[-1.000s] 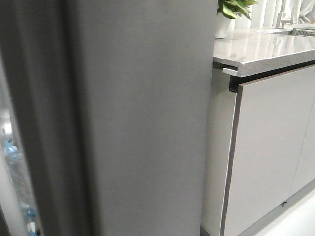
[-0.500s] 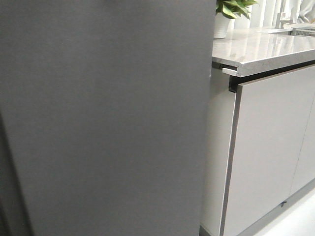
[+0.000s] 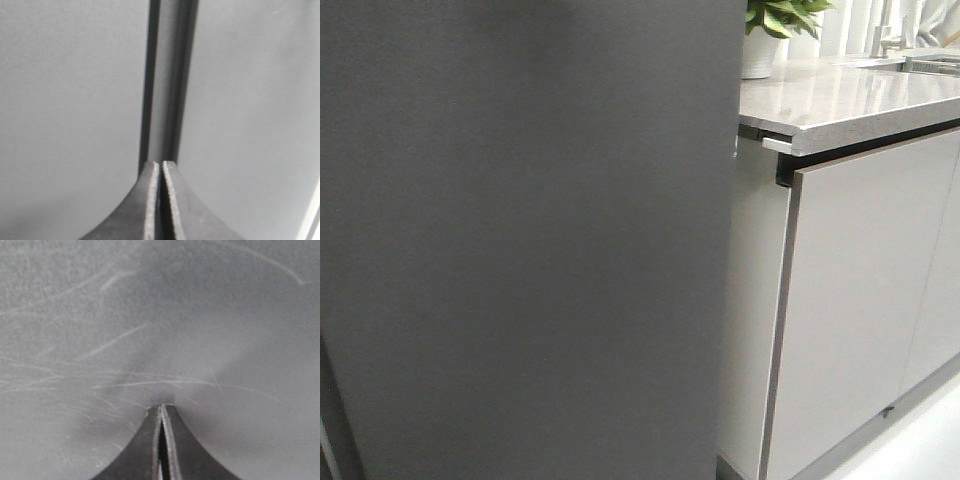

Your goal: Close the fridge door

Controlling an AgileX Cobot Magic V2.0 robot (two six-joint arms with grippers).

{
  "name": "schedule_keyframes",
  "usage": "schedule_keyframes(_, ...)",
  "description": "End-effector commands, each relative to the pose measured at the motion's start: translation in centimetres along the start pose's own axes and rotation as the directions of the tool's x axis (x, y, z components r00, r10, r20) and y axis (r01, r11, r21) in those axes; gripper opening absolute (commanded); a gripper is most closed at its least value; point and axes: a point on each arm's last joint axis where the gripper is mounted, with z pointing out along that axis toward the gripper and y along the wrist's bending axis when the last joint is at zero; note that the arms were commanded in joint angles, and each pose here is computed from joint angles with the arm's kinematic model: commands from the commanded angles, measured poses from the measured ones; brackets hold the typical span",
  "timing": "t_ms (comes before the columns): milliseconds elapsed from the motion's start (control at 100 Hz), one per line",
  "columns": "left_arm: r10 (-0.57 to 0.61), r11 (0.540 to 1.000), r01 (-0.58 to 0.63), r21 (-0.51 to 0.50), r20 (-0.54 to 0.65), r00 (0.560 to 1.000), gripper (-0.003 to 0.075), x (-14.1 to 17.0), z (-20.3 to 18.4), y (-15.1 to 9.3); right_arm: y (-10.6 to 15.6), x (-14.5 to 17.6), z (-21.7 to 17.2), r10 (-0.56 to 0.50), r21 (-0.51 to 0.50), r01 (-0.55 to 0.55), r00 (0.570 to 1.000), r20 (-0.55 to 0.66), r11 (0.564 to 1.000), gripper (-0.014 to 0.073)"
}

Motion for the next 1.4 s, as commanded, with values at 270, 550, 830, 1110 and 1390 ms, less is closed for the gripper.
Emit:
schedule_keyframes(270, -0.009, 1.000, 0.008, 0.013, 0.062, 0.998, -0.0020, 0.5, 0.0, 0.0, 2.2, -4.8, -4.4, -0.058, -0.039, 0.067, 0.981, 0.185, 0.997, -0.0071)
schedule_keyframes(550, -0.009, 1.000, 0.008, 0.013, 0.062, 0.998, -0.0020, 0.5, 0.0, 0.0, 0.5, -7.3, -13.6, -0.174, 0.105, 0.150, 0.945, 0.277, 0.983, -0.0071)
schedule_keyframes(830, -0.009, 1.000, 0.008, 0.013, 0.062, 0.998, -0.0020, 0.5, 0.0, 0.0, -1.6, -6.2, -24.9, -0.370, 0.311, 0.268, 0.864, 0.341, 0.912, -0.0071)
schedule_keyframes(1110, -0.009, 1.000, 0.008, 0.013, 0.062, 0.998, -0.0020, 0.5, 0.0, 0.0, -3.6, -0.7, -33.1, -0.498, 0.445, 0.331, 0.798, 0.340, 0.832, -0.0071)
schedule_keyframes(1390, -0.009, 1.000, 0.008, 0.013, 0.062, 0.998, -0.0020, 0.5, 0.0, 0.0, -7.7, 6.8, -38.3, -0.531, 0.519, 0.282, 0.730, 0.430, 0.807, -0.0071)
